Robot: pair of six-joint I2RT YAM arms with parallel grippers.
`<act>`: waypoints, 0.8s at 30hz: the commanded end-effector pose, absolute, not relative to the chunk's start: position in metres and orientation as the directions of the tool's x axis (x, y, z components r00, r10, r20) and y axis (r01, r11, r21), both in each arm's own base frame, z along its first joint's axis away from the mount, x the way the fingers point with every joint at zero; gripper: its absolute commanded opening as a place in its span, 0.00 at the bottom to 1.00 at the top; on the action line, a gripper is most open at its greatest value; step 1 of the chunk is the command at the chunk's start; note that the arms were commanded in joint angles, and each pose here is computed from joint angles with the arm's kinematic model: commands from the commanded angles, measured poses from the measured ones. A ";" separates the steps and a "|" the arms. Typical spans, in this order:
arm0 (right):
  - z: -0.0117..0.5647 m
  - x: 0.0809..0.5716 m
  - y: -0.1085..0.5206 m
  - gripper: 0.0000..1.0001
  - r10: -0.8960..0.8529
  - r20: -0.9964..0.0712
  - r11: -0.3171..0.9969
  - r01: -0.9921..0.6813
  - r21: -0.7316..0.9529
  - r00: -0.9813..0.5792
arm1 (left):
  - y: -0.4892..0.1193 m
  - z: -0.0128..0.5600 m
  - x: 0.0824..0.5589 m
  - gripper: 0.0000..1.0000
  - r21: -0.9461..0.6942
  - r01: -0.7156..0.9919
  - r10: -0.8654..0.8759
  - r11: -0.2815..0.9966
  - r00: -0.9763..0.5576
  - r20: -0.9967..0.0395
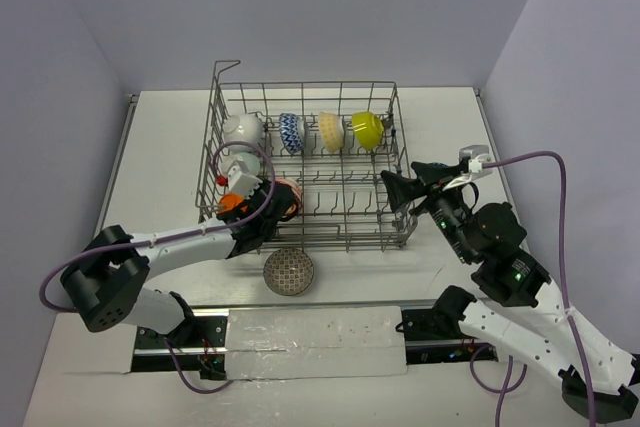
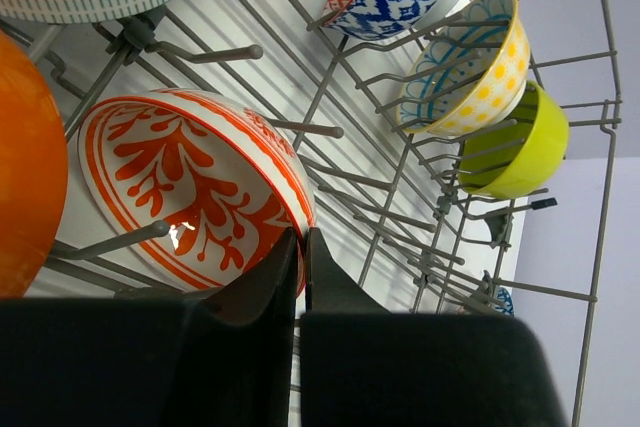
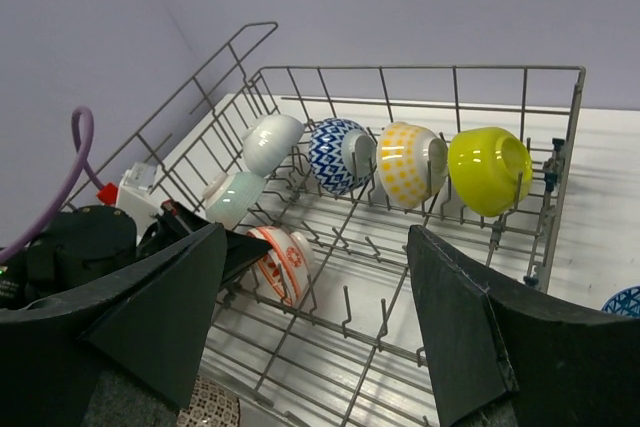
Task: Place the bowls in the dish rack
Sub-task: Insert the bowl into the dish rack.
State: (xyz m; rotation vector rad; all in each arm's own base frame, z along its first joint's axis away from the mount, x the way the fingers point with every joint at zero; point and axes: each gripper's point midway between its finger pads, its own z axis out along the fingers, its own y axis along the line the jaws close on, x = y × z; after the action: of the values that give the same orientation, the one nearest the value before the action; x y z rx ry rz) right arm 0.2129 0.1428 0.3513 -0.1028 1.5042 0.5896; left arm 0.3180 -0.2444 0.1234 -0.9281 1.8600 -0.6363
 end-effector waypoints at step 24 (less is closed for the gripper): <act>0.345 0.240 0.146 0.81 0.295 -0.954 0.889 -0.354 0.291 -0.042 | -0.240 0.173 0.338 0.00 -0.794 -0.052 -0.796 0.605 -0.075 -0.601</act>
State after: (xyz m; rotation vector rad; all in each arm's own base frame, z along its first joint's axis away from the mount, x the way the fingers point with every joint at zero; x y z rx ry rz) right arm 0.2342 0.1477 0.3367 -0.0818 1.5576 0.5216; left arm 0.3246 -0.2469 0.1316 -0.6976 1.7216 -0.6707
